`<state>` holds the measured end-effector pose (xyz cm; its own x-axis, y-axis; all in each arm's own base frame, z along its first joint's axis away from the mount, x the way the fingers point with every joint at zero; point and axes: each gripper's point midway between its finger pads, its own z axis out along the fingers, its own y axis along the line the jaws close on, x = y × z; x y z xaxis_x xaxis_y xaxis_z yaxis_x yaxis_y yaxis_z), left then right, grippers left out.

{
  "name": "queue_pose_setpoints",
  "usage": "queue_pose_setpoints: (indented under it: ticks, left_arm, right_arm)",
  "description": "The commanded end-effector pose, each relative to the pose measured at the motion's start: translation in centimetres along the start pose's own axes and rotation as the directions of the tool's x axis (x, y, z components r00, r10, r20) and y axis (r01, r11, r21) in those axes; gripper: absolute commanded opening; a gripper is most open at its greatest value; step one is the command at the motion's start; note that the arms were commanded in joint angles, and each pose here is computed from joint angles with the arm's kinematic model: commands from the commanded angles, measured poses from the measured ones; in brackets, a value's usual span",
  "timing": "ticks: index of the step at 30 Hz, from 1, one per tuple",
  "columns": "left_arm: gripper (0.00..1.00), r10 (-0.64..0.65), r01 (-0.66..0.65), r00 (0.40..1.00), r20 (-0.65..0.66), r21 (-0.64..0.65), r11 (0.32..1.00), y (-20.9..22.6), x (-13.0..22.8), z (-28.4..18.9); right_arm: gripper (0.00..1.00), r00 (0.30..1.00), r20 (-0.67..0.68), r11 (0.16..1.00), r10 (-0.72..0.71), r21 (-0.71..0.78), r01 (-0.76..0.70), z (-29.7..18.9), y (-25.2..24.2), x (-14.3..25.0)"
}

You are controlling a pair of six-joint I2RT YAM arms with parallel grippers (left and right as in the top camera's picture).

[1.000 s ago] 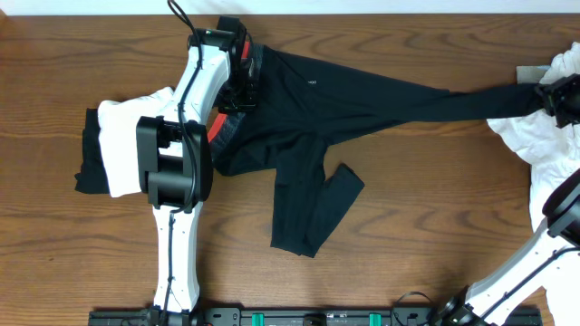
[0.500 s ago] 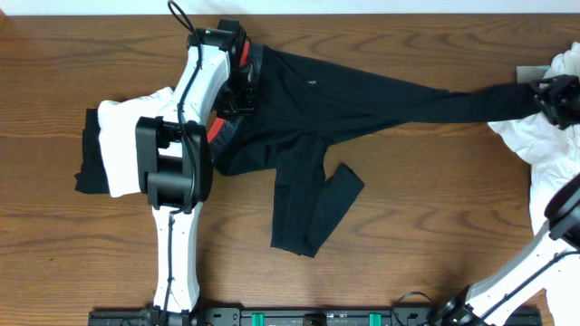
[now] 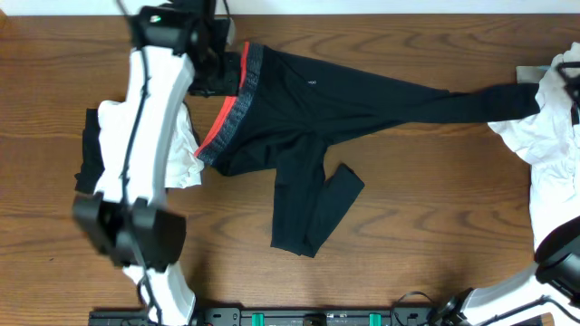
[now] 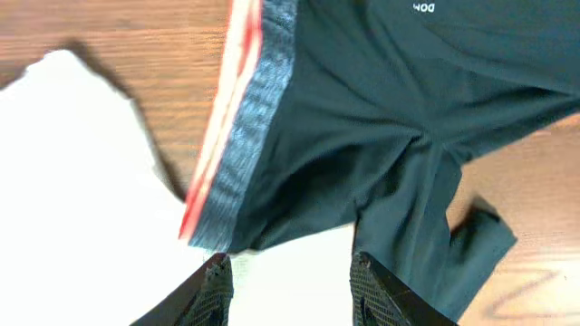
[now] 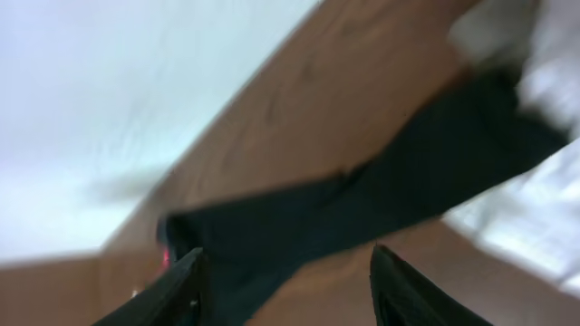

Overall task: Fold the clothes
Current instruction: 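Release the hems and move the right gripper to the pants middle, then grasp the loose pant leg with the right gripper and drag it rightward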

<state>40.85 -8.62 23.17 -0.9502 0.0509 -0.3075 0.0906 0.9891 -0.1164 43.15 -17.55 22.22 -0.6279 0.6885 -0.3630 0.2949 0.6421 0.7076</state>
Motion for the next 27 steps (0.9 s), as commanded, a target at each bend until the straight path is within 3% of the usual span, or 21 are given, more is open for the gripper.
queue_pose_setpoints:
  ticks: [1,6,10,13,18,24,27]
  left_arm:
    - [0.45,0.011,-0.008,0.999,0.036,-0.085,0.996,1.5,0.7,-2.7]
    - [0.49,0.016,-0.003,0.996,0.093,-0.138,0.990,2.3,2.4,-7.2]
    - [0.51,0.019,0.001,0.989,0.146,-0.139,0.990,2.3,3.3,-9.8]
    - [0.52,0.022,0.003,0.983,0.183,-0.135,0.991,2.3,3.8,-11.3]
    - [0.54,0.025,0.014,0.975,0.219,-0.174,0.985,2.9,4.2,-12.8]
    - [0.56,0.024,0.020,0.979,0.204,-0.213,0.977,3.7,4.8,-13.1]
    - [0.57,0.025,0.021,0.977,0.211,-0.212,0.977,3.6,4.7,-13.1]
  right_arm:
    - [0.54,0.980,-0.136,0.987,-0.145,0.049,0.153,3.1,1.9,3.9]
    - [0.52,0.877,-0.376,0.918,-0.298,0.139,0.371,6.8,4.6,11.3]
    - [0.59,0.765,-0.524,0.814,-0.376,0.208,0.542,8.4,5.9,16.5]
    - [0.68,0.664,-0.600,0.737,-0.446,0.175,0.653,9.7,7.7,20.6]
    - [0.72,0.497,-0.693,0.601,-0.523,0.113,0.791,11.5,8.4,27.5]
    - [0.71,0.371,-0.799,0.576,-0.473,0.038,0.817,11.3,6.3,35.0]
    - [0.70,0.340,-0.821,0.608,-0.459,-0.012,0.794,11.3,6.0,38.2]
